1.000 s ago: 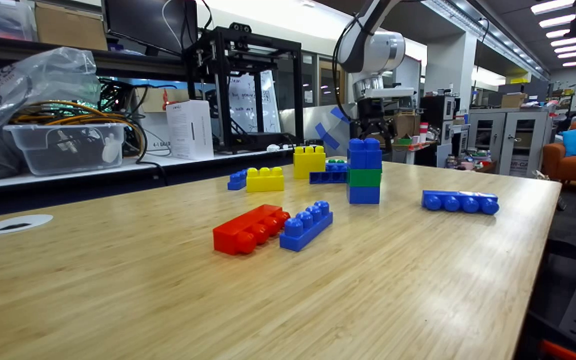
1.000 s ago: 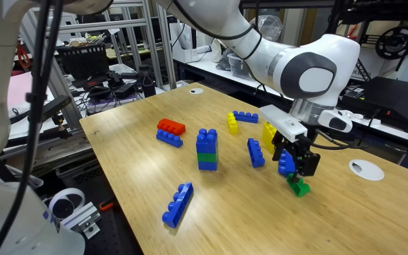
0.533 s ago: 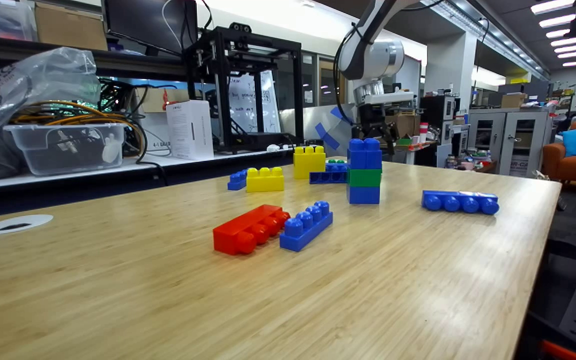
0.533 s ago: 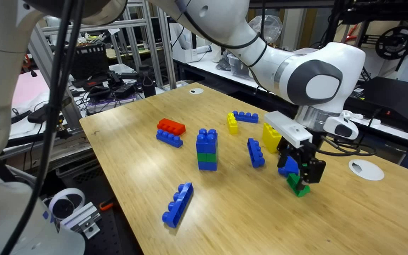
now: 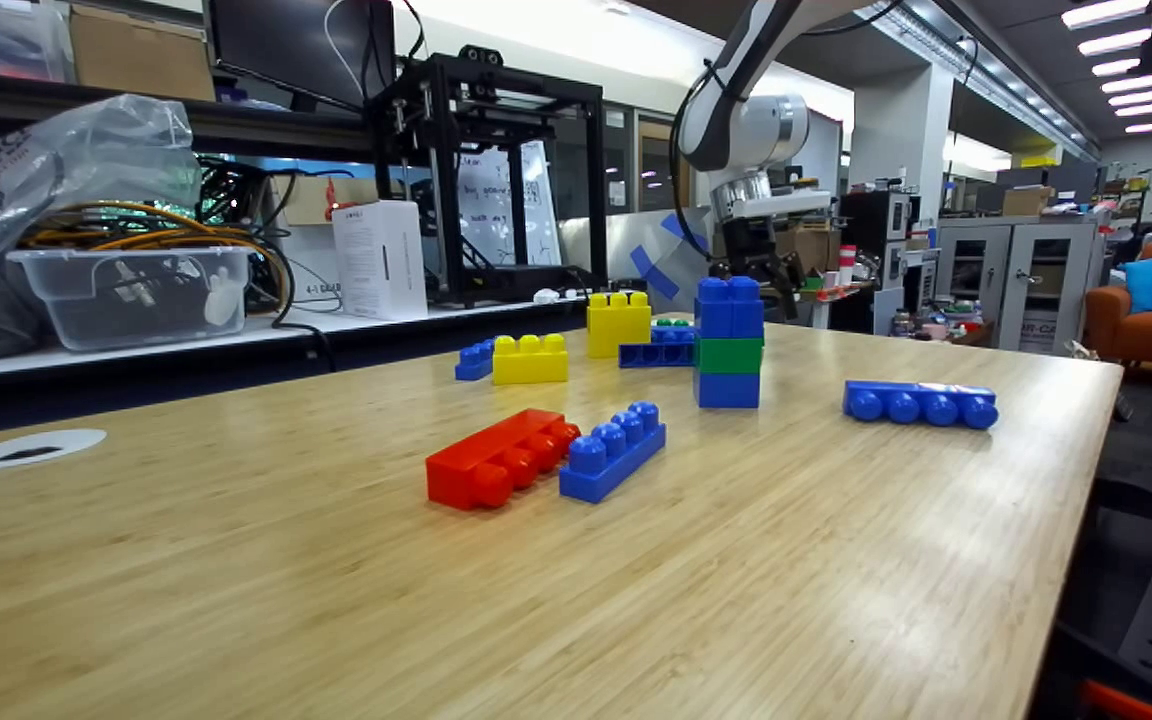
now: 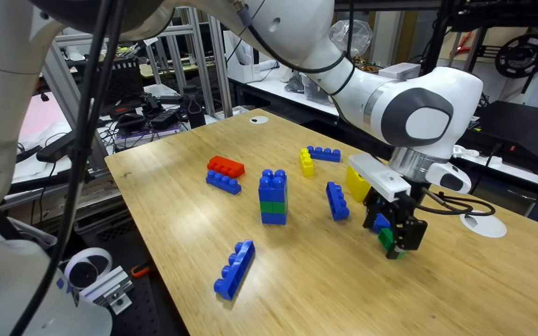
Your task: Move the stack of blocks to the right then place a green block on the top
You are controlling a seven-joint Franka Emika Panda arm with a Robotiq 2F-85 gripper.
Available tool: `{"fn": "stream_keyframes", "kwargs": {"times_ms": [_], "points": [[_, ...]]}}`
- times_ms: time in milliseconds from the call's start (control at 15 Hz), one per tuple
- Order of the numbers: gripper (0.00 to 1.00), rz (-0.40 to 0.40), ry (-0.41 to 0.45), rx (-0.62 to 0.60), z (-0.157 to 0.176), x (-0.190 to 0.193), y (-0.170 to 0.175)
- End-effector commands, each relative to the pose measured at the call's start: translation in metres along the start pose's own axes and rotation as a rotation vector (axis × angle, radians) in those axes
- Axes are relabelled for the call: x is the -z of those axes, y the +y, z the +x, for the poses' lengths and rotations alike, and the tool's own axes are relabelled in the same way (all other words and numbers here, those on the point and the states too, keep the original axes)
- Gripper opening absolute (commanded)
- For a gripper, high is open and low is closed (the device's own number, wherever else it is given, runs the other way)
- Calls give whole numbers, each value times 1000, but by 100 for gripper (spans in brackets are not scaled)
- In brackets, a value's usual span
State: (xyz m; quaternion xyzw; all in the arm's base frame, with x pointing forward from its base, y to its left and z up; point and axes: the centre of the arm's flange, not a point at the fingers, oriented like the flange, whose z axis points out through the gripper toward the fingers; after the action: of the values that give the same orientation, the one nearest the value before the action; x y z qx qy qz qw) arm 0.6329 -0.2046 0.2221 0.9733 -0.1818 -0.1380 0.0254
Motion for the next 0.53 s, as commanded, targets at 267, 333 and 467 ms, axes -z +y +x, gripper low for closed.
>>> {"fn": "stream_keyframes", "kwargs": {"times_ms": [267,333,467], "points": [[100,-9,-9,-21,11,-5,-2],[100,-9,-6,-22,11,-4,-3],[100,-9,1,-23,12,-3,-3]]}}
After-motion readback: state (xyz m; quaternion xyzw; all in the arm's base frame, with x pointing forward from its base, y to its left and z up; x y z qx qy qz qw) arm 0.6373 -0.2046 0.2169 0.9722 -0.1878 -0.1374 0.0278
